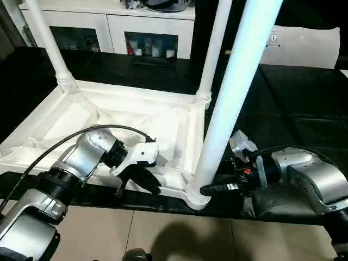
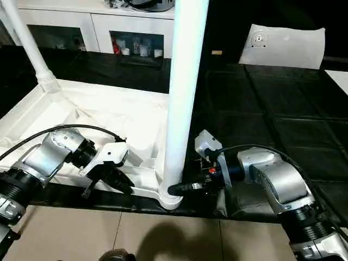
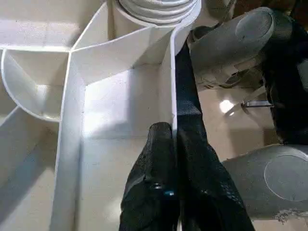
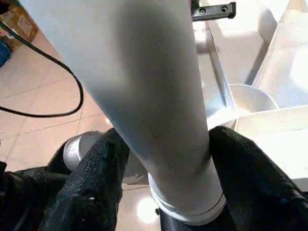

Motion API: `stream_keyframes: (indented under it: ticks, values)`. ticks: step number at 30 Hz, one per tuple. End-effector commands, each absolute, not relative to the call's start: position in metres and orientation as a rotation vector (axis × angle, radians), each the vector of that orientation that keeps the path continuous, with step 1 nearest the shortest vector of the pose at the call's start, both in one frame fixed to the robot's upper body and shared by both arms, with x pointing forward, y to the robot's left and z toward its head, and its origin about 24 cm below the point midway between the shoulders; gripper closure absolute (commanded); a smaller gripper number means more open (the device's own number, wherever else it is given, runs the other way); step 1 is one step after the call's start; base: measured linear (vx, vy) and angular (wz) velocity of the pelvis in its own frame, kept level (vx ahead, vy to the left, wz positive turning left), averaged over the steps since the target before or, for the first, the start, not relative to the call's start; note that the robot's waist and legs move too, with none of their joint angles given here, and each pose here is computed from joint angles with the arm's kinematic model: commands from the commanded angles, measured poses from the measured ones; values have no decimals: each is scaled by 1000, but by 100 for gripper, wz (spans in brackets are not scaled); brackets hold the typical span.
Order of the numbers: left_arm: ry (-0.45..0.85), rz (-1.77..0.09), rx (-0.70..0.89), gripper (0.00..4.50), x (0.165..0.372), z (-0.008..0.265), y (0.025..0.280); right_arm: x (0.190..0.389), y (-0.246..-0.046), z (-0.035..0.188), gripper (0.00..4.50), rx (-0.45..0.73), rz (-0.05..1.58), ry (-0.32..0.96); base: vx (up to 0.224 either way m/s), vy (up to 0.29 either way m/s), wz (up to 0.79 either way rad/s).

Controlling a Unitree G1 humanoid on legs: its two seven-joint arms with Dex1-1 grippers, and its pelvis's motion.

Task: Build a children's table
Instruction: Rotate leg to tighten

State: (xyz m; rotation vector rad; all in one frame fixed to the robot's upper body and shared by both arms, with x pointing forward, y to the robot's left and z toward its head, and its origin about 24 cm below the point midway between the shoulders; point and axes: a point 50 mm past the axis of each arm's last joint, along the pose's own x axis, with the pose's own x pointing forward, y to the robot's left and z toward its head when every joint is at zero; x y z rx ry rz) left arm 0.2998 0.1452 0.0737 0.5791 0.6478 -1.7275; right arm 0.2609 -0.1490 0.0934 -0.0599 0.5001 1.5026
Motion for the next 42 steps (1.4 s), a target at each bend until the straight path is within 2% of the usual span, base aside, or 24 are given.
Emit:
stream_keyframes:
  ticks: [1, 3, 8, 12, 13, 16, 17, 20, 22, 23, 26, 27, 28, 29, 30, 34, 36, 37, 40, 42]
  values:
    - [595, -1772, 578, 450, 299, 78, 134, 257, -142, 96, 201, -42, 1521, 466, 0, 0, 0]
    - [601, -1728, 546, 450, 300, 76, 133, 256, -139, 95, 230, -1, 1495, 445, 0, 0, 0]
    - [573, -1592, 460, 450, 308, 74, 126, 257, -133, 89, 243, 49, 1365, 399, 0, 0, 0]
    - [542, -1439, 371, 450, 317, 75, 114, 269, -124, 79, 249, 74, 1120, 383, 0, 0, 0]
    - [527, -1358, 325, 450, 323, 76, 107, 275, -118, 77, 251, 112, 1012, 376, 0, 0, 0]
    - [517, -1284, 288, 450, 327, 77, 100, 280, -111, 75, 252, 145, 924, 376, 0, 0, 0]
    - [502, -1173, 261, 450, 335, 78, 91, 289, -101, 73, 252, 162, 809, 385, 0, 0, 0]
    - [464, -1016, 228, 450, 345, 83, 78, 301, -83, 71, 252, 160, 677, 396, 0, 0, 0]
    - [452, -980, 210, 450, 347, 85, 75, 304, -78, 72, 252, 164, 657, 384, 0, 0, 0]
    - [442, -964, 214, 450, 347, 86, 72, 306, -73, 74, 198, 162, 641, 363, 0, 0, 0]
    - [431, -972, 226, 450, 346, 88, 69, 307, -68, 77, 185, 180, 634, 336, 0, 0, 0]
    - [430, -987, 232, 450, 345, 88, 70, 306, -68, 79, 163, 179, 632, 325, 0, 0, 0]
    - [430, -987, 232, 450, 345, 88, 70, 306, -68, 79, 163, 179, 632, 325, 0, 0, 0]
    - [420, -1015, 248, 450, 343, 89, 71, 305, -70, 80, 138, 172, 645, 313, 0, 0, 0]
    - [420, -1015, 248, 450, 343, 89, 71, 305, -70, 80, 133, 172, 645, 313, 0, 0, 0]
    - [428, -1081, 297, 450, 339, 86, 81, 303, -86, 83, 100, 128, 670, 277, 0, 0, 0]
    - [433, -1155, 348, 450, 335, 83, 91, 300, -101, 85, 79, 84, 737, 254, 0, 0, 0]
    - [433, -1155, 348, 450, 335, 83, 91, 300, -101, 85, 67, 84, 737, 254, 0, 0, 0]
    - [449, -1322, 413, 450, 324, 81, 104, 289, -125, 85, 41, -53, 913, 270, 0, 0, 0]
    - [463, -1371, 425, 450, 321, 80, 107, 286, -131, 86, 29, -83, 966, 288, 0, 0, 0]
